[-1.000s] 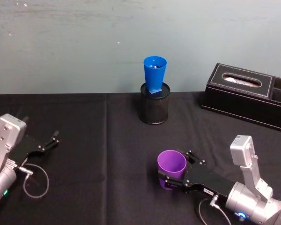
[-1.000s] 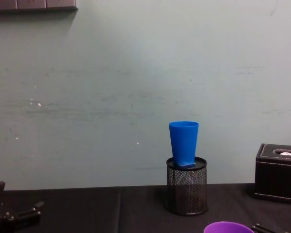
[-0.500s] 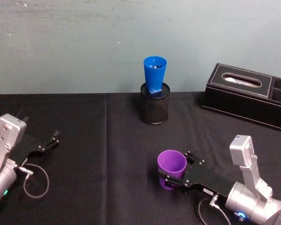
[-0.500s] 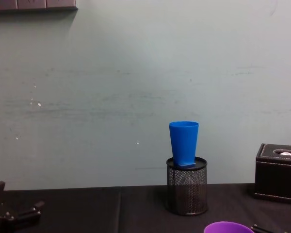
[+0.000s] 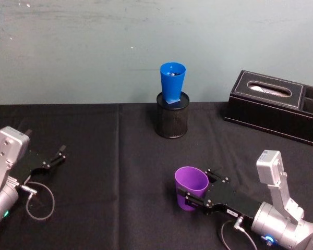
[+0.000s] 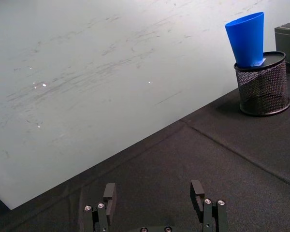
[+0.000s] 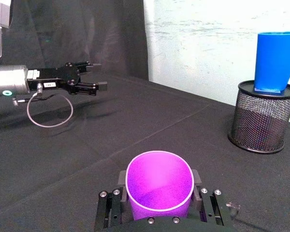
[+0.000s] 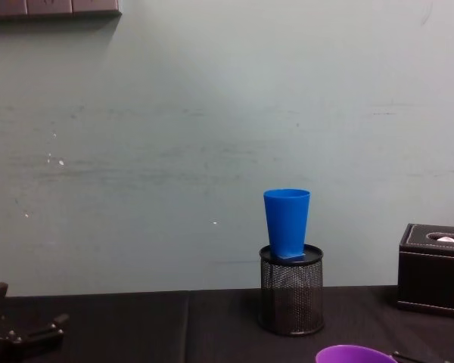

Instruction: Pick up one cup with a gripper and tap it against the other cup.

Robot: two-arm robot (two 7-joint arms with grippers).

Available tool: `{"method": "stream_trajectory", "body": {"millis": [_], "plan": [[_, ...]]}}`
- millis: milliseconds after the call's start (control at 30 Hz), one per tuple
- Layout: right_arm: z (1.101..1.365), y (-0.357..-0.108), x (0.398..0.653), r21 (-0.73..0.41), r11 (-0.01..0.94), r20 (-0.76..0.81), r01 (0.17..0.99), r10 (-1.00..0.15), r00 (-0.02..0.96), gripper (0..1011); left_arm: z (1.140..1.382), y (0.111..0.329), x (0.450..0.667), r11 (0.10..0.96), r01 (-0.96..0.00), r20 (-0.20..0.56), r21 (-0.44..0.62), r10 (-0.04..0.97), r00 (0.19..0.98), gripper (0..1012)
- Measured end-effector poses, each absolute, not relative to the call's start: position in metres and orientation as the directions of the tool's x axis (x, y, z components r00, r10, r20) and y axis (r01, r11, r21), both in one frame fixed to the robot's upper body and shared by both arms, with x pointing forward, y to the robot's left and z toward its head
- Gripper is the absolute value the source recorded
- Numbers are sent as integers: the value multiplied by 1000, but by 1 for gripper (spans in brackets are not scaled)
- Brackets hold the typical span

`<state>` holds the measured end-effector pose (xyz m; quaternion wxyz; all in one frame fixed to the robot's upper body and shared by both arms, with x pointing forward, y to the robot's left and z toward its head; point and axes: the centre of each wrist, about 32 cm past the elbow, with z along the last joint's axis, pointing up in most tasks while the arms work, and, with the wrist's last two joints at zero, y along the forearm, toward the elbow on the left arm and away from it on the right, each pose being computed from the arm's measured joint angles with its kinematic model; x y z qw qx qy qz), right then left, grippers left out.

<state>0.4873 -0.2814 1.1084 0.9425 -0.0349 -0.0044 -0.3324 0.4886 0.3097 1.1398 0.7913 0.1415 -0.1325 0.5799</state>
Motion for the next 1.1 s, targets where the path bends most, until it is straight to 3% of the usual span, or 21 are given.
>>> {"method": "stream_trajectory", "body": {"millis": [767,1100], "plan": [[1112,-282,487,-48,774,12,631,-632,775,715,1140,310,489,287,-955,374,70,880,292,1000],[1140,-280,492,-58,781,4,621,-622,783,715,1140,310,489,287,-955,374,70,880,292,1000]]}}
